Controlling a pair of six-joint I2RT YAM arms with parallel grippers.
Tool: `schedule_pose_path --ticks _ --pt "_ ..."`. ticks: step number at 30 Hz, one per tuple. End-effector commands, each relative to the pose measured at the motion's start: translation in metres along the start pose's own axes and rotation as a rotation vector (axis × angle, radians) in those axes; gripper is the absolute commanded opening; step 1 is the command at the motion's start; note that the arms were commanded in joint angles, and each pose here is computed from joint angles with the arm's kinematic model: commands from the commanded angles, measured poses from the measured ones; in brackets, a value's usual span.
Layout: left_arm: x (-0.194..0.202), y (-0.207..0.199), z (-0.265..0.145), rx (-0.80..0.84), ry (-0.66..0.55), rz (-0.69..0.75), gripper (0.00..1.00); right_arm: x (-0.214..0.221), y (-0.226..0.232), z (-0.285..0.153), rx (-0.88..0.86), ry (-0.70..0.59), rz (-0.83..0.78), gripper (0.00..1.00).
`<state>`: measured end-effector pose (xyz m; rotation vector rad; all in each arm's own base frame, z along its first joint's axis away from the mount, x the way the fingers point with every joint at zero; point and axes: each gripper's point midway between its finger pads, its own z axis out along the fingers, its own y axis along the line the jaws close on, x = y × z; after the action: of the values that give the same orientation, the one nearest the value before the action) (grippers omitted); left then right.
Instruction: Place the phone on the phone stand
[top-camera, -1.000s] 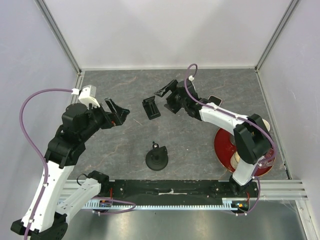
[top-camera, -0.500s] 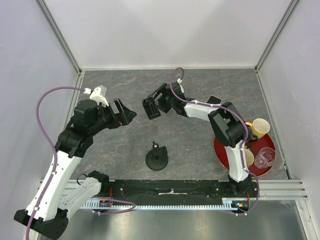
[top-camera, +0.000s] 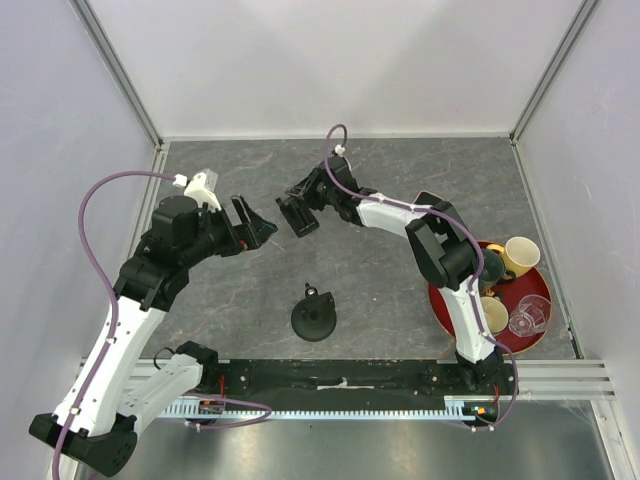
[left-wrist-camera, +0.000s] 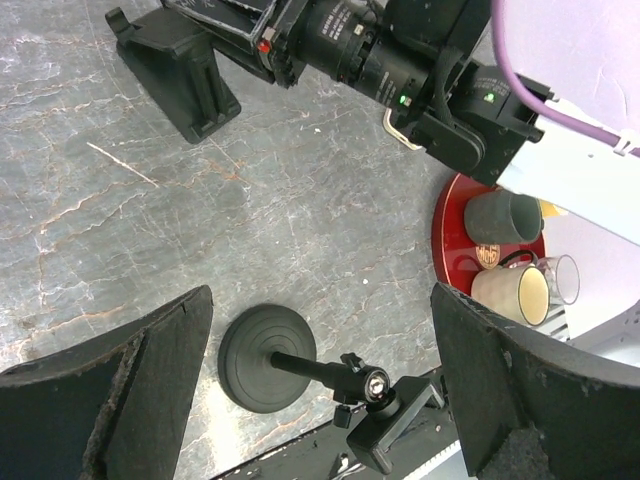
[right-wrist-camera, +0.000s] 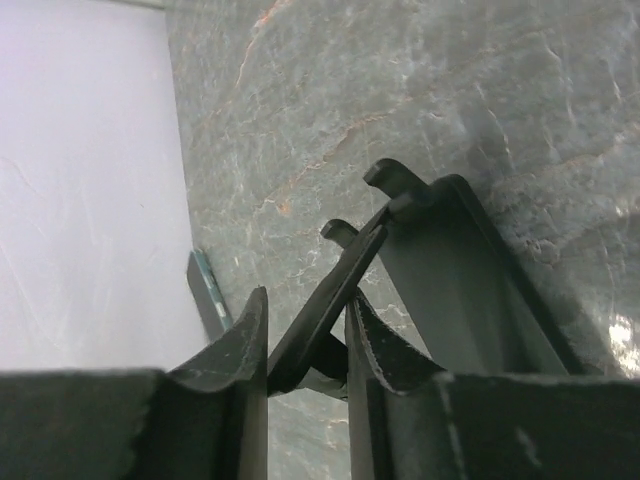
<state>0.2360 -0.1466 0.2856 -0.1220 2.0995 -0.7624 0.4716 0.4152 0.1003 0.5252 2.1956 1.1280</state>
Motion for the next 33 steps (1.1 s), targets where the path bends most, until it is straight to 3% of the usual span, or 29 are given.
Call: schedule_pose_path --ticks 1,4,6,8,9,10,13,17,19,23,25,26,27,33 --pt "-0.003 -0.011 0.001 0.056 -0.008 -0.006 0.95 -0.002 0.006 0.003 -0.015 0.053 -0.269 0.14" --pt "-0.001 -0.009 0.001 0.055 -0.004 0.004 0.95 0.002 0.017 -0.007 -0.118 0.179 -0.445 0.01" --pt "0.001 -0.007 0.002 0.05 0.002 0.009 0.95 0.012 0.033 -0.026 -0.308 0.329 -0.551 0.0" --pt "0.004 -0.005 0.004 0.046 0.012 0.013 0.95 0.024 0.028 -0.04 -0.37 0.447 -0.608 0.0" --pt "0.006 -0.004 0.007 0.043 0.022 0.016 0.95 0.023 0.034 -0.047 -0.448 0.475 -0.748 0.0" --pt "0.009 -0.003 0.009 0.045 0.038 0.016 0.95 0.038 0.015 -0.063 -0.417 0.602 -0.753 0.0" --pt "0.015 -0.003 0.017 0.057 0.073 0.022 0.95 0.046 -0.015 -0.085 -0.384 0.722 -0.922 0.0" --pt "0.02 -0.003 0.025 0.065 0.097 0.014 0.95 0.052 -0.042 -0.11 -0.412 0.823 -0.995 0.01" --pt "0.022 -0.005 0.029 0.087 0.108 0.011 0.95 0.056 -0.046 -0.114 -0.414 0.855 -0.992 0.07" --pt "0.027 -0.012 0.037 0.136 0.143 0.012 0.93 0.044 -0.041 -0.11 -0.351 0.815 -1.007 0.54" --pt "0.028 -0.014 0.038 0.152 0.158 0.02 0.93 0.028 -0.044 -0.1 -0.25 0.737 -1.044 0.63" --pt "0.029 -0.015 0.04 0.156 0.166 0.026 0.93 0.018 -0.036 -0.102 -0.22 0.685 -1.054 0.72" --pt "0.03 -0.015 0.043 0.162 0.181 0.038 0.93 0.01 -0.043 -0.1 -0.14 0.647 -1.045 0.74" --pt "0.021 -0.005 0.062 0.103 0.188 0.076 0.93 -0.024 -0.013 -0.11 -0.075 0.431 -1.045 0.86"
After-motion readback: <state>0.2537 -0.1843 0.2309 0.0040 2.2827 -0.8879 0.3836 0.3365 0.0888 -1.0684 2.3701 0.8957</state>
